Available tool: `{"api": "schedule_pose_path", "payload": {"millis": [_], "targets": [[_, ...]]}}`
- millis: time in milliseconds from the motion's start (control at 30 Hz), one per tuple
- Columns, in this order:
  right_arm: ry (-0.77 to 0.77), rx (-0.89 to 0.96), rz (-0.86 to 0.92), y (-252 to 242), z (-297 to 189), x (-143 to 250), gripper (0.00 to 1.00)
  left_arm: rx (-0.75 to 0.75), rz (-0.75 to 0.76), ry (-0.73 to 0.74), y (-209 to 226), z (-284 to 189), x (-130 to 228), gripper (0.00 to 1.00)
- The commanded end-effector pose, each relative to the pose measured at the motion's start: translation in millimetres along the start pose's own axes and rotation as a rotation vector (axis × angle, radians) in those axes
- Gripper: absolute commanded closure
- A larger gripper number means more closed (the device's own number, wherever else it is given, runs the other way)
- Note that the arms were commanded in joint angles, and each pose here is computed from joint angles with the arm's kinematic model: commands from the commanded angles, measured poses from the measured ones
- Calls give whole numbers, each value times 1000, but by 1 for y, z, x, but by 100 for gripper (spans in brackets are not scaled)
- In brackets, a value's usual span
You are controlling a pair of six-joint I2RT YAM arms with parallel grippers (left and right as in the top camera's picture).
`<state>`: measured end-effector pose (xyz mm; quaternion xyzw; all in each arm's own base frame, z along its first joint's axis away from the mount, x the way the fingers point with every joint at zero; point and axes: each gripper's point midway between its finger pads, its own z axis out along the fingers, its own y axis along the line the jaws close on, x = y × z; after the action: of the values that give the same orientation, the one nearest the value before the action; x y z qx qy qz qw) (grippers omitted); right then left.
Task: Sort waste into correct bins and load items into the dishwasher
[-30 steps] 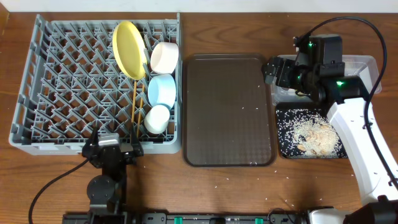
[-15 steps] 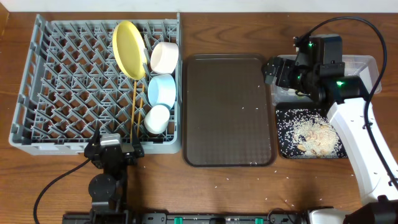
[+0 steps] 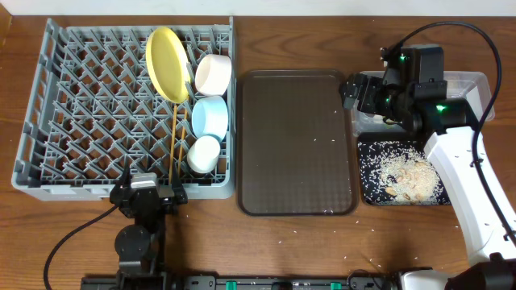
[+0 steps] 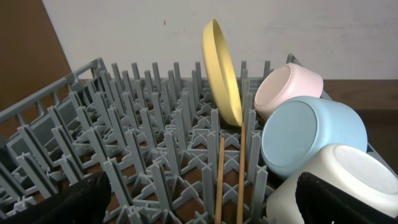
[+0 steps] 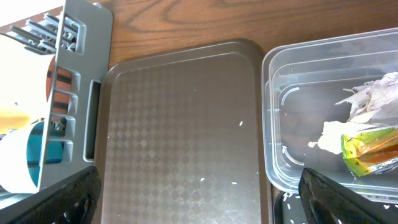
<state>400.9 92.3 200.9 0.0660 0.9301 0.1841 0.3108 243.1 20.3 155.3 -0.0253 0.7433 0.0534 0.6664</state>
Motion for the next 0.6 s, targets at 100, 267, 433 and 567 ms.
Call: {"api": "schedule_pose_path", "payload": {"millis": [100,267,433,567], "targets": [[-13,-1,-5,3,-3,-4,1,7,-1,48,-1,2,19,5],[-50,104,-50,-15,-4,-11,1,7,-1,48,-1,2,19,5],[-50,106,-65,-16,-4,-11,1,7,-1,48,-1,2,18,5],[-48,161,-184,-25,-4,-11,1,7,-1,48,-1,2,19,5]]}}
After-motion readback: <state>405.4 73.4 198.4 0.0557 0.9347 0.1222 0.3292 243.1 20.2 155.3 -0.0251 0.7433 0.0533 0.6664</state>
